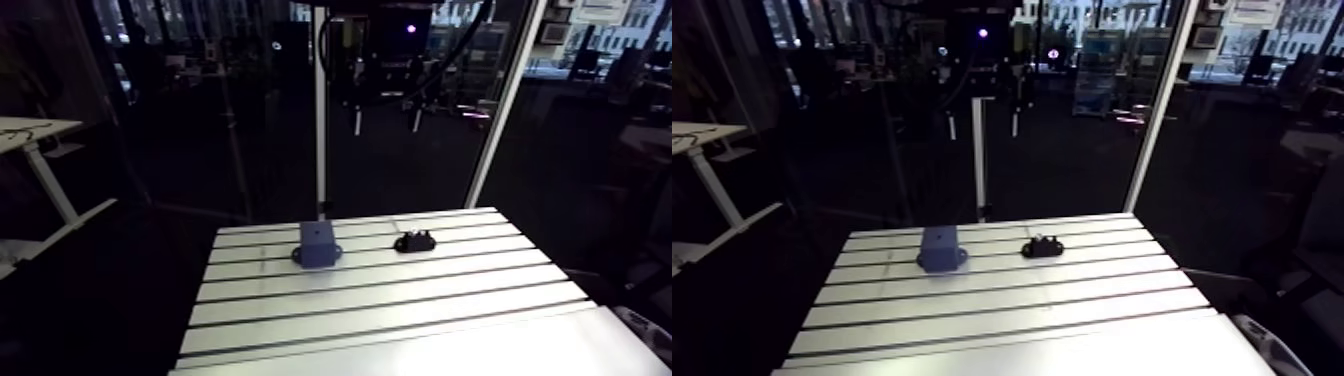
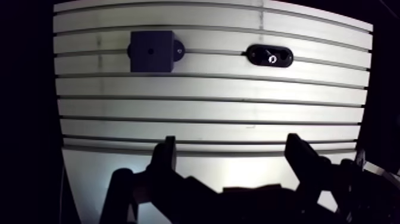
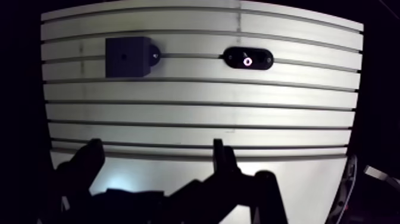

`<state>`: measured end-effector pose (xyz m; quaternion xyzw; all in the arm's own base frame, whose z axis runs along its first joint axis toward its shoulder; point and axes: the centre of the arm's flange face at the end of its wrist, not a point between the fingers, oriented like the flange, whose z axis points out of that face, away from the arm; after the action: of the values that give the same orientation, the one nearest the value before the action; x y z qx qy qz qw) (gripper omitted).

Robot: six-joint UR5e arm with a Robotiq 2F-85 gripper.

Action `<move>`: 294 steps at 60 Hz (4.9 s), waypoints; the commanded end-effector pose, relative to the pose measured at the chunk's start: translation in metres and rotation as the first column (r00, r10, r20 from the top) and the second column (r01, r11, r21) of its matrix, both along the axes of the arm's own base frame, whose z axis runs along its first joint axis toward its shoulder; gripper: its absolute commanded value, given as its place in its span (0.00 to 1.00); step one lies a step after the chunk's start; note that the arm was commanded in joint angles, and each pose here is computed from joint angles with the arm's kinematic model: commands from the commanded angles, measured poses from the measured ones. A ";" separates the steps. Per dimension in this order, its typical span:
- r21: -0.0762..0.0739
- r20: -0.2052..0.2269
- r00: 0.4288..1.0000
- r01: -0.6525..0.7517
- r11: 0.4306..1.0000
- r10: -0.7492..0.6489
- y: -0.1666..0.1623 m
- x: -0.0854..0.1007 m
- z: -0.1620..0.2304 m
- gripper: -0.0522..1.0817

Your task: Pick up the M10 bolt and insert it into the hole until fully seated.

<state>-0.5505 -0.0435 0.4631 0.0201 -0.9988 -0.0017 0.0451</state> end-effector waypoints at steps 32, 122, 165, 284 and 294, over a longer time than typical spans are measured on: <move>-0.044 -0.127 0.992 0.001 0.999 -0.006 0.083 -0.018 -0.072 0.05; -0.041 -0.072 0.997 0.025 0.999 -0.028 0.113 -0.037 -0.188 0.45; -0.022 -0.041 0.998 0.036 0.999 -0.036 0.124 -0.043 -0.209 0.53; -0.031 -0.005 0.999 0.034 0.999 -0.034 0.126 -0.055 -0.247 0.53; -0.031 -0.005 0.999 0.034 0.999 -0.034 0.126 -0.055 -0.247 0.53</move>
<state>-0.6054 0.0824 0.2163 0.0024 -0.9987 0.0130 0.0485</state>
